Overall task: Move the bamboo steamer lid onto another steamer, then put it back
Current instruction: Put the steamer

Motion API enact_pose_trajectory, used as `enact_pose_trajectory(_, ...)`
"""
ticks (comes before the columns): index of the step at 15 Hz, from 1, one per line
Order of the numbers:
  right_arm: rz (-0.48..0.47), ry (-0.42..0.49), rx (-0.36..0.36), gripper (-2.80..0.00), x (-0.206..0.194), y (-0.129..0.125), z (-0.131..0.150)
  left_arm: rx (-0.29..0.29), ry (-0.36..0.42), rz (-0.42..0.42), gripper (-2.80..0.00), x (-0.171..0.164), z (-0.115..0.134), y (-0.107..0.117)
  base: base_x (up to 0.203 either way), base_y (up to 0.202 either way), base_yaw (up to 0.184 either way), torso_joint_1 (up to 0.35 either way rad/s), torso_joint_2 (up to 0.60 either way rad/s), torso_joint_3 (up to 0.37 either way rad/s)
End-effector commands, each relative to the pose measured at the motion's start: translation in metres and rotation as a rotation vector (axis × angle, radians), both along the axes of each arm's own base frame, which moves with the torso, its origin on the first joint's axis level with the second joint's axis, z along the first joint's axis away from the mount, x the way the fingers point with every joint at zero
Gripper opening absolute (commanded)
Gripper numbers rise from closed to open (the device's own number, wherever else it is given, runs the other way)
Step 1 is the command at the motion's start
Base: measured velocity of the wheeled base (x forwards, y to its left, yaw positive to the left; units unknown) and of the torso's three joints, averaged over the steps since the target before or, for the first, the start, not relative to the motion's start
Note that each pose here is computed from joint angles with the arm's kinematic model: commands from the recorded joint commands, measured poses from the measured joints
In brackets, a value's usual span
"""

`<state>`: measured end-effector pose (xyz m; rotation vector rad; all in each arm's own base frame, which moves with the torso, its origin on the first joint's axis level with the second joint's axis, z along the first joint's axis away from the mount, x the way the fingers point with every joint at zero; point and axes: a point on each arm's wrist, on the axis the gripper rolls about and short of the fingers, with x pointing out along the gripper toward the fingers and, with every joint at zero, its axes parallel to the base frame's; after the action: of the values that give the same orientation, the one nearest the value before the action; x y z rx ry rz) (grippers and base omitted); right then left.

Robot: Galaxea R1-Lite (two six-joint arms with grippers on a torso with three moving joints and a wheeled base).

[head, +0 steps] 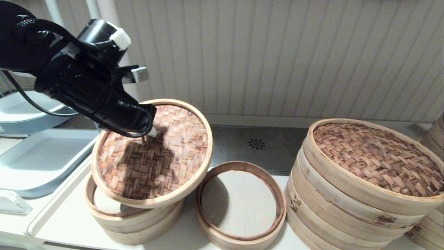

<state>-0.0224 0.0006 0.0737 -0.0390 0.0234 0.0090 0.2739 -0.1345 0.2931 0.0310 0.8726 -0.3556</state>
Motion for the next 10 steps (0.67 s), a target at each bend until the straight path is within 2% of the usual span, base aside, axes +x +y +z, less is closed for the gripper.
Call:
enact_pose_trajectory(1, 0.000, 0.002, 0.000, -2.80, 0.000, 0.000, 0.000, 0.003, 0.027, -0.032, -2.80, 0.002, -0.007, -0.016, 0.000, 0.000, 0.000, 0.000, 0.00, 0.000)
enact_pose_trajectory(5, -0.001, 0.002, -0.001, -2.80, 0.000, 0.000, 0.000, 0.004, 0.064, -0.086, -2.80, 0.002, -0.020, -0.045, 0.000, 0.000, 0.000, 0.000, 0.00, 0.000)
enact_pose_trajectory(10, 0.000, 0.002, 0.000, -2.80, 0.000, 0.000, 0.000, 0.002, 0.071, -0.159, -2.80, 0.004, -0.029, -0.081, 0.000, 0.000, 0.000, 0.000, 0.00, 0.000)
